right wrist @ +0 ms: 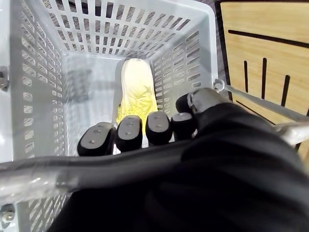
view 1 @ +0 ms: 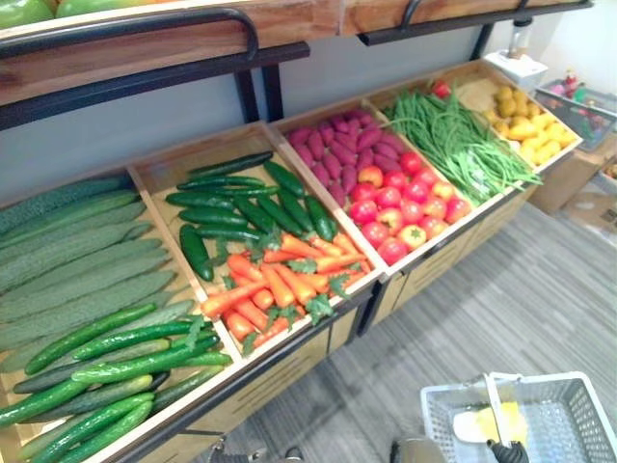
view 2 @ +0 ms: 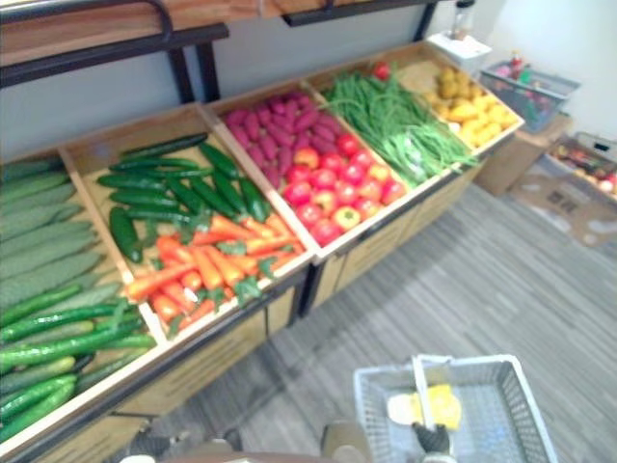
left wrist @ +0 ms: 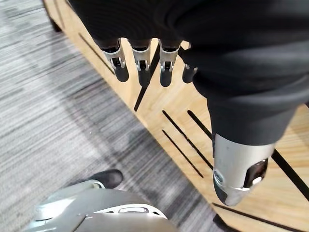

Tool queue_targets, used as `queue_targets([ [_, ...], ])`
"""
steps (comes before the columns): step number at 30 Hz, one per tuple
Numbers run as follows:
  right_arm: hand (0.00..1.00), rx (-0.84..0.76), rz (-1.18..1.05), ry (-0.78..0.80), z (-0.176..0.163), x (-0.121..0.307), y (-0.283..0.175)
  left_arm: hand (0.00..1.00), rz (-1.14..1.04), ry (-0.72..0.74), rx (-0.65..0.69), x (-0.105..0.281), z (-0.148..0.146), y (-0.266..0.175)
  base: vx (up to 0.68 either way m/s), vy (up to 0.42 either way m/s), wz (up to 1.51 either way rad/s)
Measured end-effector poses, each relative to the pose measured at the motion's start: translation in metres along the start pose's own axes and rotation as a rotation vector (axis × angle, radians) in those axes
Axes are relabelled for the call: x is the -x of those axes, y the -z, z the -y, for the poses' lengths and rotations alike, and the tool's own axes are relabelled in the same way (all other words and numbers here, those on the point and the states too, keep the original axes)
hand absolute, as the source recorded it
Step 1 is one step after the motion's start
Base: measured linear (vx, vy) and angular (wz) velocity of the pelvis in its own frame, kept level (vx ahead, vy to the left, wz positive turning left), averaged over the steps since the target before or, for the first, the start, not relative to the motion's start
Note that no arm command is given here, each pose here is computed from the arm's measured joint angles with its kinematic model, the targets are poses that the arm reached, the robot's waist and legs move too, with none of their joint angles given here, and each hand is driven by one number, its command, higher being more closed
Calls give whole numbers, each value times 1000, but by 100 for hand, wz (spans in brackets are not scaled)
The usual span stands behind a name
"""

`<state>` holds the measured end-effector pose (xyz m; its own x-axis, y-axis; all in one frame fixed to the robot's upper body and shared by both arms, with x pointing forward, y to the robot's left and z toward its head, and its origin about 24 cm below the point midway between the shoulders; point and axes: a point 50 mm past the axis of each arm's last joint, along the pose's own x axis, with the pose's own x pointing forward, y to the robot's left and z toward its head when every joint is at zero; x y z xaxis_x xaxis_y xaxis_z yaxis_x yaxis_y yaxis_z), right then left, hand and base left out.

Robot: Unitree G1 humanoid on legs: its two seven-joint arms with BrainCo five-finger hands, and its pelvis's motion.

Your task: Pick vegetable in the basket

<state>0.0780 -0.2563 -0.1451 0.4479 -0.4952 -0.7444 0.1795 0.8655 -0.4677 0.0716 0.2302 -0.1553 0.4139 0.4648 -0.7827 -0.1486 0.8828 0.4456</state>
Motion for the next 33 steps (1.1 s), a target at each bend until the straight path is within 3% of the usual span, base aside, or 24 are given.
queue_targets([
  [3,100,-6,-51,-10,-4,6,16,0,-26,-25,51,-1,-5,4,198,-308,62],
  [6,100,-10,-82,39,13,3,21,0,-60,4,137,6,14,8,218,-340,69],
  [10,100,-6,-75,34,13,2,18,0,-79,-2,177,7,15,10,119,-236,74],
  [21,100,-45,-45,51,13,0,10,0,-145,-47,247,8,11,21,15,12,29],
  [23,100,-80,-84,70,17,0,18,0,-297,-155,380,12,-3,47,19,88,-4],
  [27,100,-117,-132,102,24,3,31,0,-409,-366,466,15,-41,69,-11,41,8],
  [29,100,-121,-149,116,28,6,38,0,-353,-480,404,10,-73,62,-35,18,18],
  [31,100,-117,-152,124,29,8,42,0,-206,-651,236,5,-123,35,-73,14,9],
  [33,100,-112,-141,137,30,8,42,0,-55,-751,104,7,-150,7,-58,8,10],
])
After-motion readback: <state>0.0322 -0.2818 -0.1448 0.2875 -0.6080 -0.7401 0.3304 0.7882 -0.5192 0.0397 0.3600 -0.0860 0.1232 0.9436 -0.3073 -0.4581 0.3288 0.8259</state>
